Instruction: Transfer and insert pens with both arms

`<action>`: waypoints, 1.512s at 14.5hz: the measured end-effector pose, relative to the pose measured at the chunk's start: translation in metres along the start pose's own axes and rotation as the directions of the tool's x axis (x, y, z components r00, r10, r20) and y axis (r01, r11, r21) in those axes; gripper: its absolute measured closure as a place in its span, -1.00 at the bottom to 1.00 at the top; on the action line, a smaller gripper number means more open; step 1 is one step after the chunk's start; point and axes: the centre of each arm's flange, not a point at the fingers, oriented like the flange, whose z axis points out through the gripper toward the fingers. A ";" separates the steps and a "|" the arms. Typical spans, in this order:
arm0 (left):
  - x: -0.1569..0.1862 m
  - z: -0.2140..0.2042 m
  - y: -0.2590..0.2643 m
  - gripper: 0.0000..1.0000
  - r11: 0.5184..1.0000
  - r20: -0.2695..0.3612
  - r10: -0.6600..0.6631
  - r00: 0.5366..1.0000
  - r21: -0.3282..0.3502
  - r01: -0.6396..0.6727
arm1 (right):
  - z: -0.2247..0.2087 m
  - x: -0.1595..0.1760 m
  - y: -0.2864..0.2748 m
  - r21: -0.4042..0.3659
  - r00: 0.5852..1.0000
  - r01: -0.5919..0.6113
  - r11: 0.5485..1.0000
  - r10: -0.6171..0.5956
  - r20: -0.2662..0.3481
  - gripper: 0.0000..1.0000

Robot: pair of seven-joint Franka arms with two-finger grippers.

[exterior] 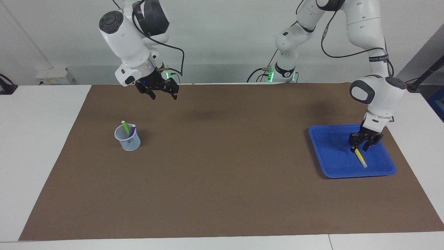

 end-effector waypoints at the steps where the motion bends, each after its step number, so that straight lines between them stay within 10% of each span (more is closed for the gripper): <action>1: 0.000 0.001 0.000 -0.21 1.000 -0.001 -0.001 1.000 -0.001 0.001 | 0.000 0.000 0.000 0.000 1.000 0.000 1.000 0.000 0.000 -1.00; 12: 0.002 0.015 -0.003 -0.21 1.000 -0.008 -0.007 1.000 -0.006 0.007 | 0.000 0.000 0.000 0.000 1.000 0.000 1.000 0.000 0.001 -1.00; 22: 0.002 0.015 -0.003 0.37 1.000 -0.009 -0.007 1.000 -0.006 0.007 | 0.000 0.000 0.000 0.000 1.000 0.000 1.000 0.000 0.001 -1.00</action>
